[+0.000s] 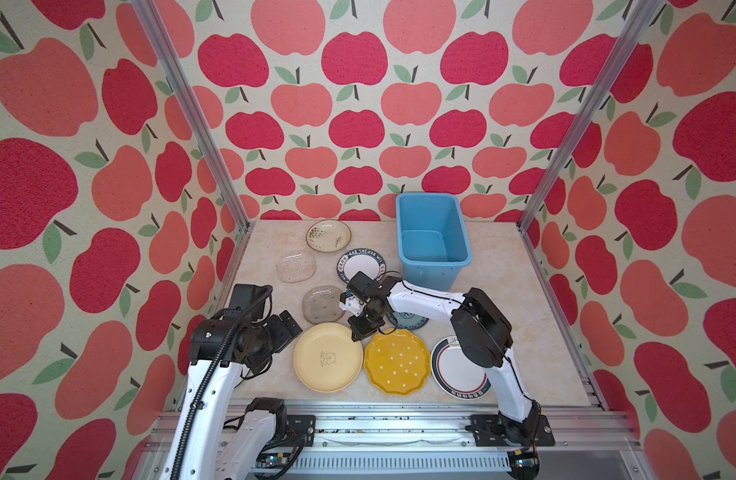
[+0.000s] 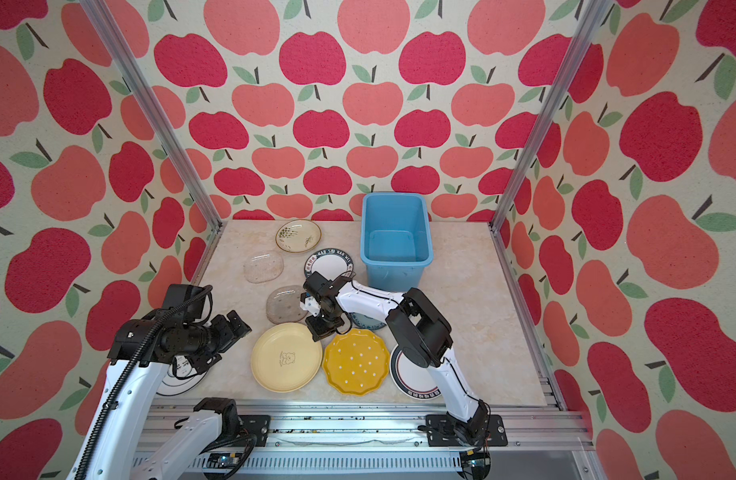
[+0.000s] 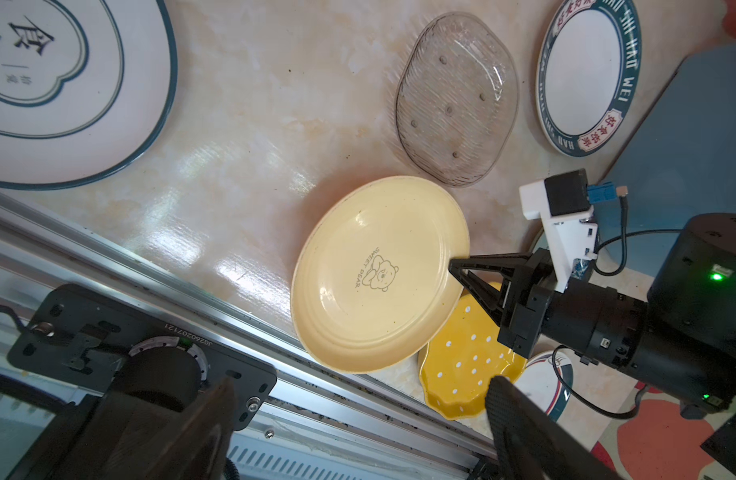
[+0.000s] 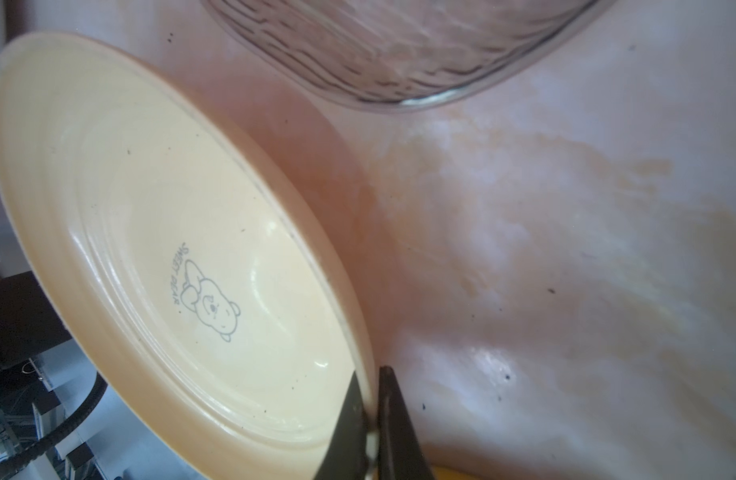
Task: Place the plates into the plastic bin on the countertop
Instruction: 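Grasp the cream bear plate rim with the right gripper and lift it, then carry the cream plate with the right gripper over the blue bin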
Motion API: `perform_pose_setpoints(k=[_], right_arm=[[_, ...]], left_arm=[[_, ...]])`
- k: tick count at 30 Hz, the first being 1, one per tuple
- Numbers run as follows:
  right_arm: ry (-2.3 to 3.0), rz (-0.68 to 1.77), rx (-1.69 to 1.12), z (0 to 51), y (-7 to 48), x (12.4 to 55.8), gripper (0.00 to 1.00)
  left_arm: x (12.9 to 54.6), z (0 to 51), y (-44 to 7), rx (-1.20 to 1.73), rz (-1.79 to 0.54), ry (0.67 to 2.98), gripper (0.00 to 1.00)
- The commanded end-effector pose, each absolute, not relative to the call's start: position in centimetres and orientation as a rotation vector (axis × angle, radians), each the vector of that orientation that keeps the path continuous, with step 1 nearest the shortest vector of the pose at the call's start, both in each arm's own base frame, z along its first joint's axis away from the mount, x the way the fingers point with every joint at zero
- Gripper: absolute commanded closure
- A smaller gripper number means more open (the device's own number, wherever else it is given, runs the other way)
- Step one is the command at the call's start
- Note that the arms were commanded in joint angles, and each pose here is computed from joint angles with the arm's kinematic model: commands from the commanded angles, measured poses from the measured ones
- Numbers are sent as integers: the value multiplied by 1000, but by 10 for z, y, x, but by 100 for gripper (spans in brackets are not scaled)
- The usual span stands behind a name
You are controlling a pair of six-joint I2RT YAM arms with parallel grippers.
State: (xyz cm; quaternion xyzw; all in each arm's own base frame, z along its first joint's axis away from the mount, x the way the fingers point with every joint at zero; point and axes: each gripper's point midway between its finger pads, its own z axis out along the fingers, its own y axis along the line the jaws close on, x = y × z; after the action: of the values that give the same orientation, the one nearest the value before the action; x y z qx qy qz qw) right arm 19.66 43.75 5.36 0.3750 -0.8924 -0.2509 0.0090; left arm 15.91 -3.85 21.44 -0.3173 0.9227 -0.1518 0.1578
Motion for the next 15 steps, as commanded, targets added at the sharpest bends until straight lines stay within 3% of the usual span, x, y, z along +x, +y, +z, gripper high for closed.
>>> perform_pose_setpoints(k=[1, 7, 15], right_arm=[[-2833, -949, 1157, 123, 441, 199, 100], [-2973, -1046, 956, 196, 409, 224, 100], [-3198, -1287, 347, 282, 324, 302, 100]], left_arm=[[161, 242, -48, -862, -539, 2572, 4], [191, 324, -92, -617, -915, 2337, 8], [229, 380, -141, -292, -861, 2290, 10]])
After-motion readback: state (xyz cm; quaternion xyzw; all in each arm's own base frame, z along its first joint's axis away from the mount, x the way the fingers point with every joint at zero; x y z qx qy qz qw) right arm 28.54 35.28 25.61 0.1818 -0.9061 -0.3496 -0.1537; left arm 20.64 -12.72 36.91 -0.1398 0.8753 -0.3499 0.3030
